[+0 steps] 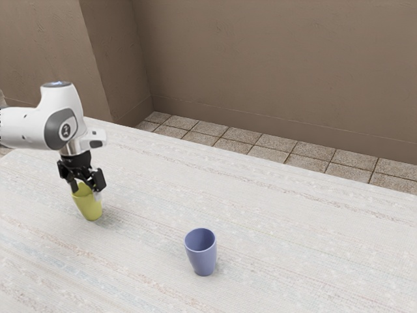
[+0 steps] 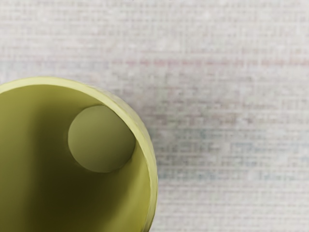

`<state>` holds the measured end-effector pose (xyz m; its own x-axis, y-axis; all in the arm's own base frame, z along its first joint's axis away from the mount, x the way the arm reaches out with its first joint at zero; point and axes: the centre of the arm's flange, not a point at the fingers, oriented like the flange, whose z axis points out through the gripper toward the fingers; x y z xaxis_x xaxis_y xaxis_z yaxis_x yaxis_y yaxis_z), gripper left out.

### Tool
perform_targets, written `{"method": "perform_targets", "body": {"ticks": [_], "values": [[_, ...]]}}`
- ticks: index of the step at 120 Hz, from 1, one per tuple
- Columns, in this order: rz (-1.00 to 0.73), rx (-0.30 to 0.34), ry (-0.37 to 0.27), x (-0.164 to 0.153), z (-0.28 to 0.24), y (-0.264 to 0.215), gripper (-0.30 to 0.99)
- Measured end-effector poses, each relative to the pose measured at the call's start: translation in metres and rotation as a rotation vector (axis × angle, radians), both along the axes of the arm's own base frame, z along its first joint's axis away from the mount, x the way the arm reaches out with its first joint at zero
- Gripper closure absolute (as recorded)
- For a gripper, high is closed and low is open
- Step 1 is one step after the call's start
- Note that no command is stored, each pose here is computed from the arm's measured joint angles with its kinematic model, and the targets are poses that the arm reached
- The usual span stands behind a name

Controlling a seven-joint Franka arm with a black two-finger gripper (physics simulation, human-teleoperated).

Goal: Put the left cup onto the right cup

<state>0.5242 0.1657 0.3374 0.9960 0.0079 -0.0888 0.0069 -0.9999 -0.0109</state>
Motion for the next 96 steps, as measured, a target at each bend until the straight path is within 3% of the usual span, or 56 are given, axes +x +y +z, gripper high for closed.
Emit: {"method": "perform_targets", "body": {"ticks": [96], "values": [[0.015, 0.015, -0.053, 0.013, -0.028, 0.0, 0.02]]}}
